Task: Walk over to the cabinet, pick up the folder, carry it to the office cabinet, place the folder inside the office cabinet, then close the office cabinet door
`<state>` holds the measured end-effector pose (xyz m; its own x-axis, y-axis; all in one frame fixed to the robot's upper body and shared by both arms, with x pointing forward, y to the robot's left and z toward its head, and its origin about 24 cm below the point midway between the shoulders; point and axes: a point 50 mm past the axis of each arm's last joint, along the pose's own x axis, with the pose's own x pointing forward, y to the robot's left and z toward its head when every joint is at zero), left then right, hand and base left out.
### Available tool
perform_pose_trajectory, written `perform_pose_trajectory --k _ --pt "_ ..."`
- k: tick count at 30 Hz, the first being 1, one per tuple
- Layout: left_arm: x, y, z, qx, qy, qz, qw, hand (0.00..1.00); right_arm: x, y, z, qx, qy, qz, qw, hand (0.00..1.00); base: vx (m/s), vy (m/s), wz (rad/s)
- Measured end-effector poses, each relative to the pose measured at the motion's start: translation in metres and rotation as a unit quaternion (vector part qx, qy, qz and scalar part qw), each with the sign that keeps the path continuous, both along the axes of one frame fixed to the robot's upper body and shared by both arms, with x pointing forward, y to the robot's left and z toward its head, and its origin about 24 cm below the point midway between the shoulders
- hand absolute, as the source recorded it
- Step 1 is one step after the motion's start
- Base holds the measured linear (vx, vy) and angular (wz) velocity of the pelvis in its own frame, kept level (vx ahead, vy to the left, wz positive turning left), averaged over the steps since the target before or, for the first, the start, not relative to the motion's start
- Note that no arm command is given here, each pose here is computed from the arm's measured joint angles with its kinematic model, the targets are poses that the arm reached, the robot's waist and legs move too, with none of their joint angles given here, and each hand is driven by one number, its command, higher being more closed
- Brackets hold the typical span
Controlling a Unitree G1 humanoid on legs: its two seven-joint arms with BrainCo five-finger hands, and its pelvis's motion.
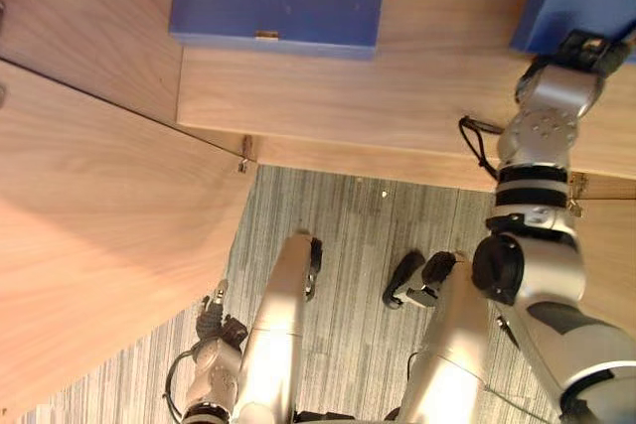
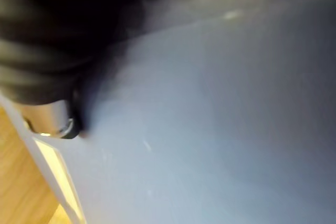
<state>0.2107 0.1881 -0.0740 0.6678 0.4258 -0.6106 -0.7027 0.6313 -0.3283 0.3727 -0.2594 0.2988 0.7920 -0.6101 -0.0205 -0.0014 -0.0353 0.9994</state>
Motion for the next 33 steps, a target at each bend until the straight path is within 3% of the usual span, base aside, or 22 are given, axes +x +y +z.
perform_pose_trajectory --k 3,4,23,33 --pt "0.008 -0.001 0.012 0.010 -0.016 0.018 1.000 0.00 -0.003 -0.003 0.011 0.005 -0.003 -0.005 1.000 1.00 -0.02 -0.067 0.09" --pt "0.010 -0.002 0.016 0.012 -0.022 0.025 0.999 0.00 -0.003 -0.002 0.014 0.006 -0.005 -0.005 1.000 0.00 -0.01 -0.073 0.02" --pt "0.020 0.002 0.022 0.021 -0.017 0.047 0.999 0.00 0.011 0.008 0.016 0.036 0.037 0.036 0.998 0.00 0.01 -0.040 -0.03" --pt "0.025 0.006 0.020 0.017 -0.010 0.056 0.998 0.00 0.022 0.034 -0.009 0.010 0.079 0.054 0.995 0.00 0.04 0.000 -0.07"
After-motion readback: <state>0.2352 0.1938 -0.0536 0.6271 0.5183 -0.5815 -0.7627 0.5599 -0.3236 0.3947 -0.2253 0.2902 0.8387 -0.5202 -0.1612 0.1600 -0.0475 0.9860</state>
